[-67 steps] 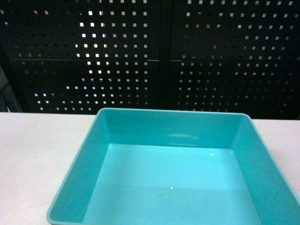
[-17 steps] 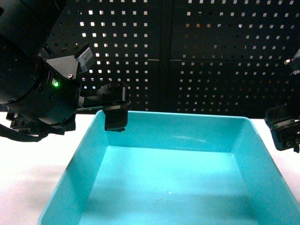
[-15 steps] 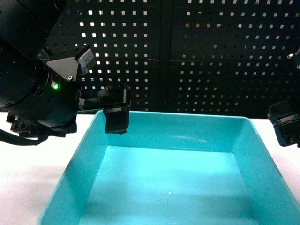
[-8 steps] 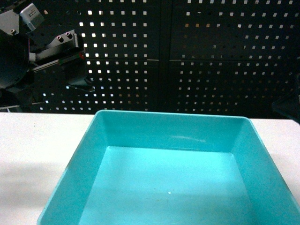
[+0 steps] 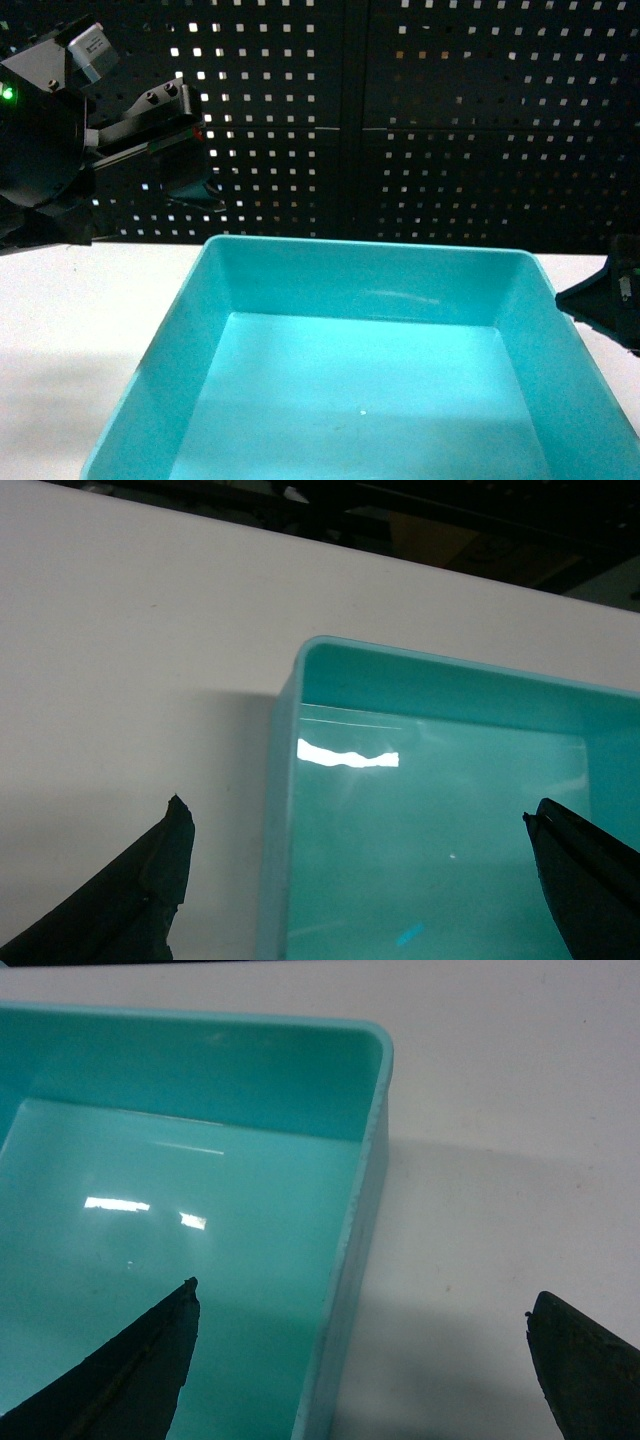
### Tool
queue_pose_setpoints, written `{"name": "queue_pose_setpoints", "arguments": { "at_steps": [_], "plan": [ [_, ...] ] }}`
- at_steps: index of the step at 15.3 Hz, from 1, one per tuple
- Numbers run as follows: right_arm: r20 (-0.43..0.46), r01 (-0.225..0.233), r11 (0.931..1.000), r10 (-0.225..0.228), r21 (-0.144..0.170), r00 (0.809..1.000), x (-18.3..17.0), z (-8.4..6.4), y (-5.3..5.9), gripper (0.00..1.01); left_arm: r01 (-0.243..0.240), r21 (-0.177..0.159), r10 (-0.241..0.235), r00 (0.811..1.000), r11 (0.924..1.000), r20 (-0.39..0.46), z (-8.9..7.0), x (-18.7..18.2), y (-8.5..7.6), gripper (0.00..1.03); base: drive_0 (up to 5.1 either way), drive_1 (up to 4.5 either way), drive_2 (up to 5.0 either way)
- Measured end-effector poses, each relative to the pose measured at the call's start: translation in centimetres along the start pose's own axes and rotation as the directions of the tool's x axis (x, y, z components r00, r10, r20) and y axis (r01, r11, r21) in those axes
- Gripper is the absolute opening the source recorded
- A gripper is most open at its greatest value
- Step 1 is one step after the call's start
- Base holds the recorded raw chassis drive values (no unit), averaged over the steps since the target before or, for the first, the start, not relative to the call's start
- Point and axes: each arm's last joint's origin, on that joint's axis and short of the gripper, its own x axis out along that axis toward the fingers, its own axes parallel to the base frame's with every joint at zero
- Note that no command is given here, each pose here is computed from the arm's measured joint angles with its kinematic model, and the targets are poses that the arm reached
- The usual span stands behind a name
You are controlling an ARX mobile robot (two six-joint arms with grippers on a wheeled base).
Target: Stack blue boxes stably on right
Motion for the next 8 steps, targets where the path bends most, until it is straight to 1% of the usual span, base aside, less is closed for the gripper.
{"name": "queue_pose_setpoints", "arguments": {
  "at_steps": [1,2,3,4,5,6,7,8],
  "plan": [
    [-0.011,0.004,0.9999,-0.004,-0.01,1.0,0.2,-0.4,0.3,0.98,-0.01,0.0,0.01,1.0,0.9999,0.0,-0.1,0.1,0.1,0.98,0.0,0.0,0.0],
    [-0.02,-0.006,0.9997,0.006,-0.023,1.0,0.4,-0.7,0.7,0.98,-0.01,0.003,0.01,1.0,0.9999,-0.009,-0.3,0.4,-0.1,0.98,0.0,0.0,0.0],
    [-0.031,0.016,0.9984,-0.018,-0.054,0.999,0.9,-1.4,1.0,0.98,-0.001,0.017,0.002,1.0,0.9999,-0.032,-0.9,0.9,-0.7,0.98,0.0,0.0,0.0],
    [-0.054,0.08,0.9876,-0.088,-0.135,0.995,1.9,-3.2,0.8,0.98,-0.001,0.015,0.002,0.998,0.9999,-0.064,-2.1,2.1,-1.2,0.98,0.0,0.0,0.0],
    [-0.064,0.087,0.9834,-0.098,-0.159,0.993,2.3,-3.7,0.9,0.98,-0.01,0.008,0.01,0.997,0.9999,-0.081,-2.5,2.6,-1.1,0.98,0.0,0.0,0.0],
    [-0.064,0.109,0.9752,-0.123,-0.193,0.99,2.7,-4.2,1.0,0.98,-0.031,0.001,0.031,0.994,0.9995,-0.108,-3.2,3.5,-0.9,0.98,0.0,0.0,0.0],
    [-0.077,0.11,0.9733,-0.128,-0.201,0.989,2.9,-4.5,0.9,0.98,-0.039,-0.005,0.038,0.991,0.9992,-0.125,-3.6,3.9,-0.7,0.98,0.0,0.0,0.0],
    [-0.07,0.12,0.9666,-0.139,-0.227,0.988,3.3,-4.7,0.9,0.98,-0.057,-0.007,0.055,0.989,0.9984,-0.135,-4.0,4.6,-0.4,0.98,0.0,0.0,0.0]
  ]
}}
